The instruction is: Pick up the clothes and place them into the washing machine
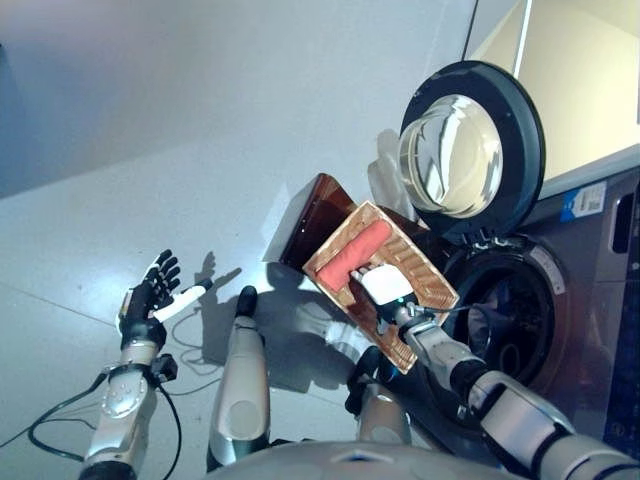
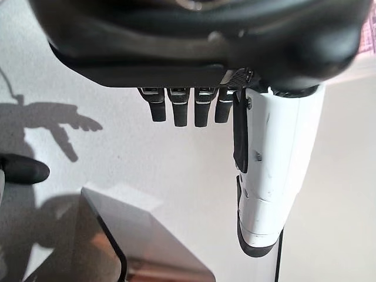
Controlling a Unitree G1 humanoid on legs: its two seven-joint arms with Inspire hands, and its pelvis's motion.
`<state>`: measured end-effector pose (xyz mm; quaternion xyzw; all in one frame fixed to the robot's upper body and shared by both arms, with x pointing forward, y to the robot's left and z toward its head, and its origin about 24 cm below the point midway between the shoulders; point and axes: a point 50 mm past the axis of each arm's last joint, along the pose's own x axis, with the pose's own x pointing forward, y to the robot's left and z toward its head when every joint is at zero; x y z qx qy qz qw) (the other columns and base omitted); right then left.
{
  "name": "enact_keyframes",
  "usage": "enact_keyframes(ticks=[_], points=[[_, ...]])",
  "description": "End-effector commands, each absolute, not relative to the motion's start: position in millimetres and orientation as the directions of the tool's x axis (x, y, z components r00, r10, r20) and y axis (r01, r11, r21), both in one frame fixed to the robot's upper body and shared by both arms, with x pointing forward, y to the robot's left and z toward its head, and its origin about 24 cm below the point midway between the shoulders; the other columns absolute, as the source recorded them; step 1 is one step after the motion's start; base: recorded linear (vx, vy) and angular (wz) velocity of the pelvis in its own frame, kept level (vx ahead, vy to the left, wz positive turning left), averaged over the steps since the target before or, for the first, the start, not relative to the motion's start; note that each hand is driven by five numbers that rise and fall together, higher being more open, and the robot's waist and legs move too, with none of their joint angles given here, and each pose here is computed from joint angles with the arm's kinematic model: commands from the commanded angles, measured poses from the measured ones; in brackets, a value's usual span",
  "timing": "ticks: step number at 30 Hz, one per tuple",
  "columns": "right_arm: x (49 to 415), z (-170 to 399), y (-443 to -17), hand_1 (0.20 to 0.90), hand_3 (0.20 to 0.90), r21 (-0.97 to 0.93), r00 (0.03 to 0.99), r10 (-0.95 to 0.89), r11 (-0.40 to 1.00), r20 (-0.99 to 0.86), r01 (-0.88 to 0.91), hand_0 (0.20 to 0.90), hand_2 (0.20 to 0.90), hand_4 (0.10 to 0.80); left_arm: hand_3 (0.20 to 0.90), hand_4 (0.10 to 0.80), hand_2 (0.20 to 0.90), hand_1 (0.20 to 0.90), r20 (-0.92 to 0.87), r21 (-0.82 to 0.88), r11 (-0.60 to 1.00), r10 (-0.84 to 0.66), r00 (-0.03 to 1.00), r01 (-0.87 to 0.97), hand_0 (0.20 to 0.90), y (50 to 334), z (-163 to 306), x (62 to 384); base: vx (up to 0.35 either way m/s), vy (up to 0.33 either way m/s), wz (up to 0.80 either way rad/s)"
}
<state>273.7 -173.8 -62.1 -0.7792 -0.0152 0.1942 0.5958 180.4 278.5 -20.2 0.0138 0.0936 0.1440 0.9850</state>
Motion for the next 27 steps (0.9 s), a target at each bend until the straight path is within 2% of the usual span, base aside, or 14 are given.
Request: enact_keyframes(ticks=[1, 11, 18, 27], points=[[285.1, -47.7, -177.8, 0.900, 0.900, -0.940, 0.943, 0.271, -0.327, -0.193, -0.099, 0.900, 0.900, 0.800, 0.900, 0.800, 0.900, 0.900, 0.021, 0.097, 0.960, 0.261, 0.965, -0.262, 0.900, 288.7, 19.1, 184.1, -0.004, 0.005, 0.11], [298.0, -35.9, -184.2, 0.900, 0.900, -0.851, 0.909, 0.340, -0.524, -0.240, -0.029, 0.900, 0.900, 0.800, 0.900, 0.800, 0.900, 0.900, -0.005, 0.093, 0.967, 0.241, 0.971, -0.239, 0.900, 288.2, 15.5, 185.3, 0.000, 0.000, 0.00], [295.1, -31.0, -206.9, 0.900, 0.900, -0.862, 0.929, 0.296, -0.505, -0.220, -0.043, 0.900, 0.900, 0.800, 0.900, 0.800, 0.900, 0.900, -0.025, 0.111, 0.962, 0.253, 0.967, -0.249, 0.900, 292.3, 11.9, 181.4, 0.002, 0.002, 0.03], [304.0, -22.6, -193.3, 0.900, 0.900, -0.884, 0.929, 0.328, -0.467, -0.170, 0.003, 0.900, 0.900, 0.800, 0.900, 0.800, 0.900, 0.900, -0.029, 0.102, 0.968, 0.232, 0.972, -0.228, 0.900, 288.7, 11.9, 180.1, 0.000, 0.000, 0.00]])
